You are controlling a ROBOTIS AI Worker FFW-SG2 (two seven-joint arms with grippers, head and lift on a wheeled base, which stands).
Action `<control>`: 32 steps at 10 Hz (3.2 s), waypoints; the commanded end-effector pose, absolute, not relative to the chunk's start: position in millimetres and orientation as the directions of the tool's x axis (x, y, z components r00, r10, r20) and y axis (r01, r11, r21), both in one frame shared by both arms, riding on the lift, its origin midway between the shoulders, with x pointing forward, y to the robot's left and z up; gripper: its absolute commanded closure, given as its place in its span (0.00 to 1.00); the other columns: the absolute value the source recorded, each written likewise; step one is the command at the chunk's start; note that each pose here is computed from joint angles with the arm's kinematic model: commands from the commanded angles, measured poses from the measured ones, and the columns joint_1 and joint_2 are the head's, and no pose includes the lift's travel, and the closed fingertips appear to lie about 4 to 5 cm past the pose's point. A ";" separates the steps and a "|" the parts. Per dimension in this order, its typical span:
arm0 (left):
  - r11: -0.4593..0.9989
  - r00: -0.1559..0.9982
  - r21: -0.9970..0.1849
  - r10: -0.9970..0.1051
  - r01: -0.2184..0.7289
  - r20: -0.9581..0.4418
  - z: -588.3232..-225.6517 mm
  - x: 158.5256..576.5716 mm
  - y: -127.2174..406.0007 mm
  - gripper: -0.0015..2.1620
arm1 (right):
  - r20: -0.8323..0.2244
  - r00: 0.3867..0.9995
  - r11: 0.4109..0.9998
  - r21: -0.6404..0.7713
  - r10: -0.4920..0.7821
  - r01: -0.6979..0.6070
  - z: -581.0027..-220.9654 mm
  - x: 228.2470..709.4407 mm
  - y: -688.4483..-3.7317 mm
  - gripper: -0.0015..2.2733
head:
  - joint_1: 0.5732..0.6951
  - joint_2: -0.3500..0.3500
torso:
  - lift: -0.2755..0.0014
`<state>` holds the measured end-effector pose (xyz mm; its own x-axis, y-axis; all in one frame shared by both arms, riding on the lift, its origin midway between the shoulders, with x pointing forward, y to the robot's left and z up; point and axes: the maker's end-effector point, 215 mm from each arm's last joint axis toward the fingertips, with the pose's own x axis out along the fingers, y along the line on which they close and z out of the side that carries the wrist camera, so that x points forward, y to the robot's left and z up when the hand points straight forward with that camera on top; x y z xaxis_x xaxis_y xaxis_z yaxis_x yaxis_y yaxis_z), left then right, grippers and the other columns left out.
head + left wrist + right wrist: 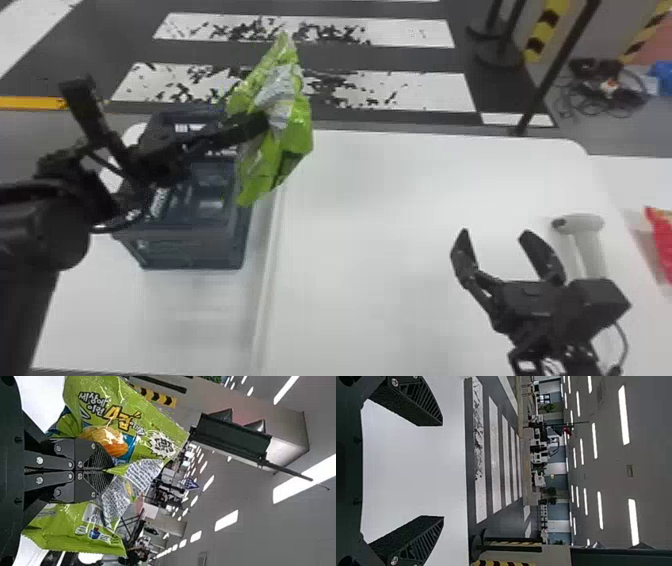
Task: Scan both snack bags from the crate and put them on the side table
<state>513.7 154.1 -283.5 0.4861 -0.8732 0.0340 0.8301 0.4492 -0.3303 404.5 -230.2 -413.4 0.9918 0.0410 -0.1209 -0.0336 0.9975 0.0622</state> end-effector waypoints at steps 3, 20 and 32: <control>0.415 0.417 -0.324 -0.906 0.850 -0.066 -313.4 499.1 40.5 0.99 | -0.109 0.994 0.998 0.064 0.022 -0.015 -406.9 404.4 -237.3 0.04 | 1.00 0.25 | 0.68; 0.651 0.609 -0.195 -0.757 0.734 -0.236 -382.2 489.1 6.4 0.03 | -0.073 0.996 0.995 0.082 -0.058 0.064 -388.6 401.2 -267.2 0.04 | 1.00 0.00 | 0.68; 0.945 0.946 -0.056 -0.323 0.321 -0.033 -324.1 418.5 296.2 0.04 | -0.213 0.960 0.983 0.063 0.181 -0.171 -417.0 403.1 -192.5 0.99 | 1.00 0.65 | 0.68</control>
<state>422.1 289.6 -320.0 0.9415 -0.3360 -0.0273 0.3341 0.9408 -0.0569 403.2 -193.2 -409.8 0.9660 0.1804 -0.1853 -0.1709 0.9831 0.0661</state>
